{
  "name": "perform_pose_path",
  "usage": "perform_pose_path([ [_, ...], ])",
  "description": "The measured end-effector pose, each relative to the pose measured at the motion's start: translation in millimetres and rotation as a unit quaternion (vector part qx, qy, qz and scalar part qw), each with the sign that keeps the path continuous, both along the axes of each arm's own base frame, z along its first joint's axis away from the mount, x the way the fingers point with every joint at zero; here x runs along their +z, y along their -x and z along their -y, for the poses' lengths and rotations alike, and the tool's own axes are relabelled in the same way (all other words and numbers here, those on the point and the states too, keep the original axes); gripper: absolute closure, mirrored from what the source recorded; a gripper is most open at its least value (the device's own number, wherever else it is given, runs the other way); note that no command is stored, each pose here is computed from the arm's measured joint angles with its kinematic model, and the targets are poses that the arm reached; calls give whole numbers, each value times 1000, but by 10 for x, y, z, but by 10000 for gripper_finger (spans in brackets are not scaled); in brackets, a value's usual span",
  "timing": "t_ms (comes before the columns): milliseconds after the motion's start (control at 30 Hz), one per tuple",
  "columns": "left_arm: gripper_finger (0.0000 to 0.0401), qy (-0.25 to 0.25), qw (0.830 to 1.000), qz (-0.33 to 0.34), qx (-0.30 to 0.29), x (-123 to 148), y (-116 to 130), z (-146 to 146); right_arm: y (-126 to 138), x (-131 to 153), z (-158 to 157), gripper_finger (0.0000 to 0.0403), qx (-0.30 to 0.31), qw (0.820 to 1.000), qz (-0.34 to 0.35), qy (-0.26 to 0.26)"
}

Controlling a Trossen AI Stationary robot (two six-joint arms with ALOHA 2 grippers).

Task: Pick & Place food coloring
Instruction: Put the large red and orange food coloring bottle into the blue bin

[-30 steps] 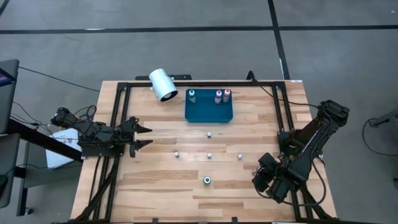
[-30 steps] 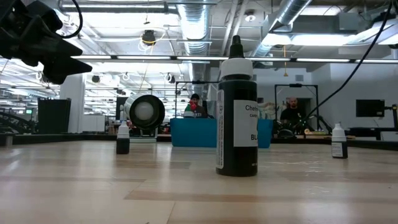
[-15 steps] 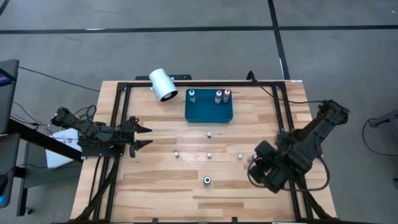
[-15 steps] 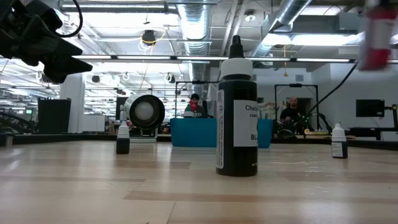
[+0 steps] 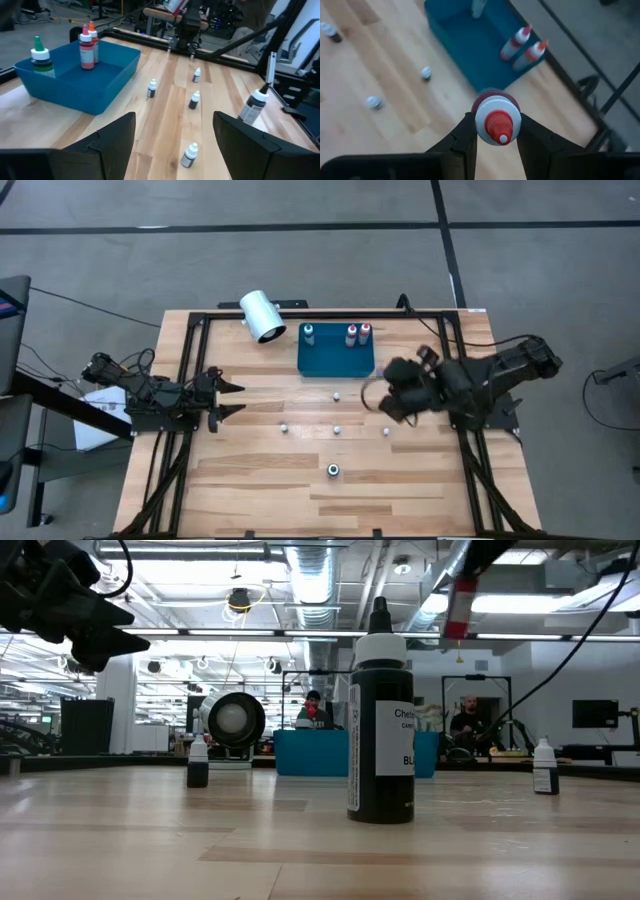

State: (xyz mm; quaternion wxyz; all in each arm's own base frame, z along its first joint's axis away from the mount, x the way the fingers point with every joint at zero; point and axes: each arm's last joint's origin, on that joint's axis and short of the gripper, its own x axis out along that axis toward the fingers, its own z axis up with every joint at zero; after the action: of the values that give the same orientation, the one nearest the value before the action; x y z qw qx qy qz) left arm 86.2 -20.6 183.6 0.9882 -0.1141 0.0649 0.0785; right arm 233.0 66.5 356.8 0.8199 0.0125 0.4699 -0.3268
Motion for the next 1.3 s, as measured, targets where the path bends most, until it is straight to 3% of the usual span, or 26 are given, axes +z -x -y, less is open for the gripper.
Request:
perform_pose_path([
  [200,143,-3,999,-3,38,-7,-8,-56,-232,41,396,301,36,999,-4,33],
  [767,143,4,999,-8,54,-6,-42,-231,-631,76,1470,301,105,992,64,16],
  [1133,143,11,998,-13,65,-19,-39,-258,-1150,-506,1787,300,164,986,12,3],
  [1300,143,13,996,-21,86,-35,-33,-269,-1248,-747,1979,300,166,986,-18,-5],
])
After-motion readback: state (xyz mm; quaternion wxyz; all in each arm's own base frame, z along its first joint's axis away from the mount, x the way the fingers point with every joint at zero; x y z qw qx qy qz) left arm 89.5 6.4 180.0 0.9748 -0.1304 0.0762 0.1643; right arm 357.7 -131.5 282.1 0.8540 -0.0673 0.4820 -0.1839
